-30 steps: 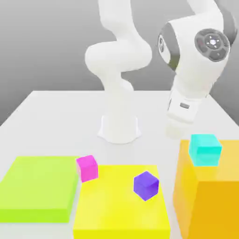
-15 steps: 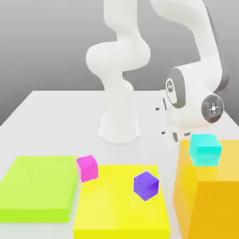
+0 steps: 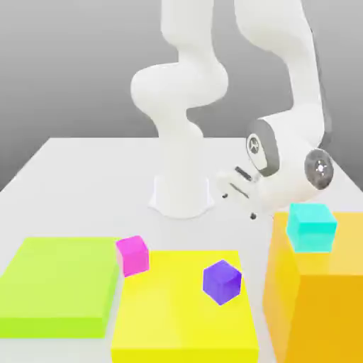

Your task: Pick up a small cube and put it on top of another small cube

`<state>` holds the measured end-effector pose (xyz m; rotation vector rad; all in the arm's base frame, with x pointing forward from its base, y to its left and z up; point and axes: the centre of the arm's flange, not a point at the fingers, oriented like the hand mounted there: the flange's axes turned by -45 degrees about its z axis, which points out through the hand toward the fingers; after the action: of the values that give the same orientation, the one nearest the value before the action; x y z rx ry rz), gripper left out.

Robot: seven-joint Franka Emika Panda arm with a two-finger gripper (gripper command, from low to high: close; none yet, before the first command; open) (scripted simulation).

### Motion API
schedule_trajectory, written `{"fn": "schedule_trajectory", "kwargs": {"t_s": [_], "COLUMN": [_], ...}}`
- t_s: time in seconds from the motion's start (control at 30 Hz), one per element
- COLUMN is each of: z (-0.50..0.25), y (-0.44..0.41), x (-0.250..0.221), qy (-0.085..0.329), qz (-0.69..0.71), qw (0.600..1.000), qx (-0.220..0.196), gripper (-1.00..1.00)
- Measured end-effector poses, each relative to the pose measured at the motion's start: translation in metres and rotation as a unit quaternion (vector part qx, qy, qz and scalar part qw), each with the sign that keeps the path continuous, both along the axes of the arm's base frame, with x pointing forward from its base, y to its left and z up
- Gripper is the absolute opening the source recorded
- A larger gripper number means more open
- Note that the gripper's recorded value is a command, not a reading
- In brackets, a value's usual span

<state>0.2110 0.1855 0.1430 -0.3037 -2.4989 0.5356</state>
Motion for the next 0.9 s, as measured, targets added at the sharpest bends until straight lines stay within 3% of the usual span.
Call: {"fn": "schedule_trajectory", "kwargs": {"t_s": [0.2, 0.43, 0.53, 0.87, 0.9], "z": [0.014, 0.043, 0.042, -0.011, -0.015], "y": [0.016, 0.033, 0.039, 0.039, 0.039], "x": [0.041, 0.083, 0.09, 0.09, 0.09], "qy": [-0.09, -0.199, -0.22, -0.221, -0.221], "qz": [0.134, 0.31, 0.341, 0.346, 0.346], "qw": [0.978, 0.896, 0.875, 0.872, 0.872], "qx": [0.135, 0.248, 0.265, 0.266, 0.265], "gripper": [0.0, 0.0, 0.0, 0.0, -1.0]}}
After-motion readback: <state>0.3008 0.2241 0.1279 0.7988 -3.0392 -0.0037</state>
